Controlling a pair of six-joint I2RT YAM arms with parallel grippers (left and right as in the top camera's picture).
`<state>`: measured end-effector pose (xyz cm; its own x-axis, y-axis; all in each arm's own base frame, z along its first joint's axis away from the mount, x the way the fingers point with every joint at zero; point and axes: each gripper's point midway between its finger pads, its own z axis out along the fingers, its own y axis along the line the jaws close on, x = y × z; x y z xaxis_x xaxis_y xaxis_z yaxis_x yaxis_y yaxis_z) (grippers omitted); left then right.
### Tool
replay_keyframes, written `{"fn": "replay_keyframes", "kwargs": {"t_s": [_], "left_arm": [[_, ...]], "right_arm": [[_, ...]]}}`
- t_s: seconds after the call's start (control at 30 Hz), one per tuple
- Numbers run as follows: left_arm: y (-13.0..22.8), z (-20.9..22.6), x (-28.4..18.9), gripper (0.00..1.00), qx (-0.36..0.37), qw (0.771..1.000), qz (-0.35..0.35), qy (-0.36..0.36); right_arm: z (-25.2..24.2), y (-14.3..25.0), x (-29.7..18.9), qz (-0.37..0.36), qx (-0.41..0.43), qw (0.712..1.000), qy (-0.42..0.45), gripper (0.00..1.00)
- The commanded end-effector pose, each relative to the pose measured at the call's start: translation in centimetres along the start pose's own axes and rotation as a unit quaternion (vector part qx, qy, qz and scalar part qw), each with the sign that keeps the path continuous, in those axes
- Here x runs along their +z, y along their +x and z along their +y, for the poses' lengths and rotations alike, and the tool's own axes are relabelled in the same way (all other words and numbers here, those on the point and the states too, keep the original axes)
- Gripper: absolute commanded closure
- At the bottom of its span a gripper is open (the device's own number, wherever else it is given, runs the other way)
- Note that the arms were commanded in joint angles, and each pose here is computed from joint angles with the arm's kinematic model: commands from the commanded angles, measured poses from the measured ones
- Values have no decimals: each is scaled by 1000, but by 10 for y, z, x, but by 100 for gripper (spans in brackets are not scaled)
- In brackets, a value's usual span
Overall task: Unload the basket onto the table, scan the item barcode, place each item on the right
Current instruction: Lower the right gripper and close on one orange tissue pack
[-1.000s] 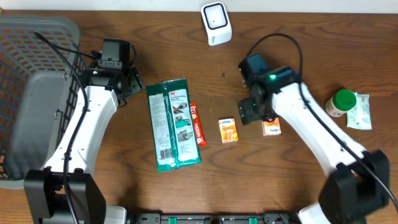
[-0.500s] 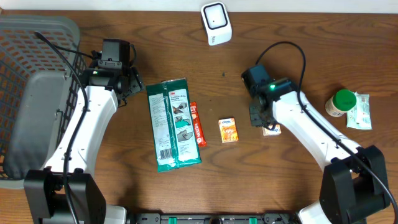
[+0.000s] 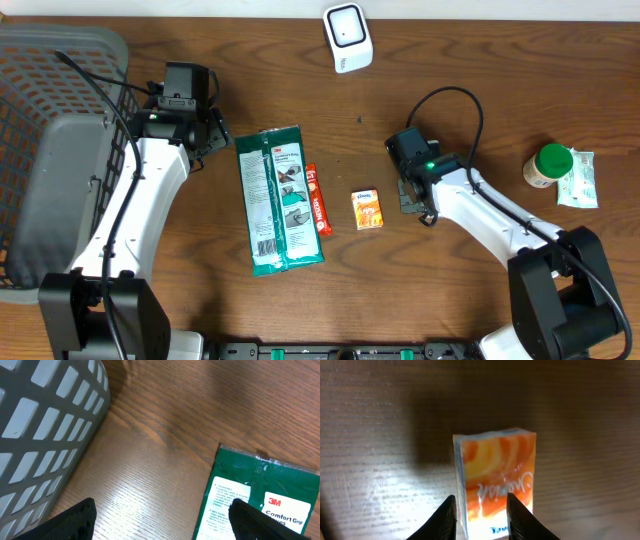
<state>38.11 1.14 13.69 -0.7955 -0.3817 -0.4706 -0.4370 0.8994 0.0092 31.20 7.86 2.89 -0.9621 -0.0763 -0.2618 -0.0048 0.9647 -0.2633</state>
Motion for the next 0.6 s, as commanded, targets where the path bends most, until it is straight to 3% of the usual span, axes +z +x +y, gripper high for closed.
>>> {"fn": "replay_keyframes", "kwargs": {"t_s": [0.0, 0.57], "left_arm": [[-2, 2, -1, 15, 5, 1000, -5, -7], [-2, 2, -1, 15, 5, 1000, -5, -7]], "right_arm": [[1, 3, 6, -6, -6, 1000, 10, 71], [-1, 16, 24, -14, -24, 999, 16, 75]]}}
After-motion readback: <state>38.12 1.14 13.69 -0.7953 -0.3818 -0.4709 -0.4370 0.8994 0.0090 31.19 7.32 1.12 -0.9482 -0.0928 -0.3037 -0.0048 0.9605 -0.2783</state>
